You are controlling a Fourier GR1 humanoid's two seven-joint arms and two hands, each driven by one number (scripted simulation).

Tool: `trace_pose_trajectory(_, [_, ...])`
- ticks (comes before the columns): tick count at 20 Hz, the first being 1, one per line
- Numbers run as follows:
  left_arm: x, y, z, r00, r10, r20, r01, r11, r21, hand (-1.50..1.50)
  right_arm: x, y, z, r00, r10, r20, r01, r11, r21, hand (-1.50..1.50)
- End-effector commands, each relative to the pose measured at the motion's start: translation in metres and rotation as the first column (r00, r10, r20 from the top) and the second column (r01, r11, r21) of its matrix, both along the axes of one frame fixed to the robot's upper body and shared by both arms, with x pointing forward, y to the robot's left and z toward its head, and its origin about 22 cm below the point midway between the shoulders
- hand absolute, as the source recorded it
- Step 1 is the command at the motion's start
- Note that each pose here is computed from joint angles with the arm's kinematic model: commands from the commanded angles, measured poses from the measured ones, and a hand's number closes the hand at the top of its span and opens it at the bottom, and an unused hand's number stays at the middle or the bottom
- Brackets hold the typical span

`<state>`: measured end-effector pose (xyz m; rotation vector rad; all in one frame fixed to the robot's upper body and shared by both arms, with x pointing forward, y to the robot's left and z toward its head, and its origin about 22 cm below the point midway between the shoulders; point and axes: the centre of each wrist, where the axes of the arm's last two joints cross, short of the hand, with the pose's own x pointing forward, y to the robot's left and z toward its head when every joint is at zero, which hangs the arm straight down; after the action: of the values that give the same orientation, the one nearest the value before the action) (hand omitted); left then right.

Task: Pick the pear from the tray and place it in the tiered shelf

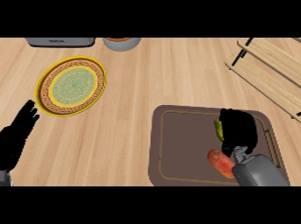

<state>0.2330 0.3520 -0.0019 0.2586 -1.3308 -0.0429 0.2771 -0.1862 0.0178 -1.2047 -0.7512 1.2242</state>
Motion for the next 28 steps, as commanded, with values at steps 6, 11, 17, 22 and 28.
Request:
trace_pose_trajectory(6, [0.001,-0.014,0.017,1.0,0.002,0.005,-0.002,1.0,0.007,0.0,-0.022,0.01,0.046,0.986,0.061,0.154,-0.061,0.998,-0.004,1.5])
trace_pose_trajectory(11, [-0.005,-0.004,0.004,1.0,-0.01,0.018,0.01,1.0,-0.005,0.0,0.02,0.002,0.054,0.951,-0.203,0.233,0.155,0.966,0.208,1.5])
trace_pose_trajectory(17, [0.002,0.005,0.009,1.0,0.011,0.006,-0.012,1.0,0.009,0.0,0.065,0.014,0.12,0.864,-0.382,0.329,0.255,0.894,0.369,1.5])
trace_pose_trajectory(22, [-0.014,-0.008,-0.012,1.0,-0.008,-0.008,0.008,1.0,0.007,0.0,0.04,0.007,0.143,0.797,-0.473,0.375,0.231,0.813,0.534,1.5])
trace_pose_trajectory(28, [0.0,0.01,0.016,1.0,0.009,0.005,-0.009,1.0,0.005,0.0,0.005,0.023,0.221,0.714,-0.533,0.455,0.138,0.743,0.655,1.5])
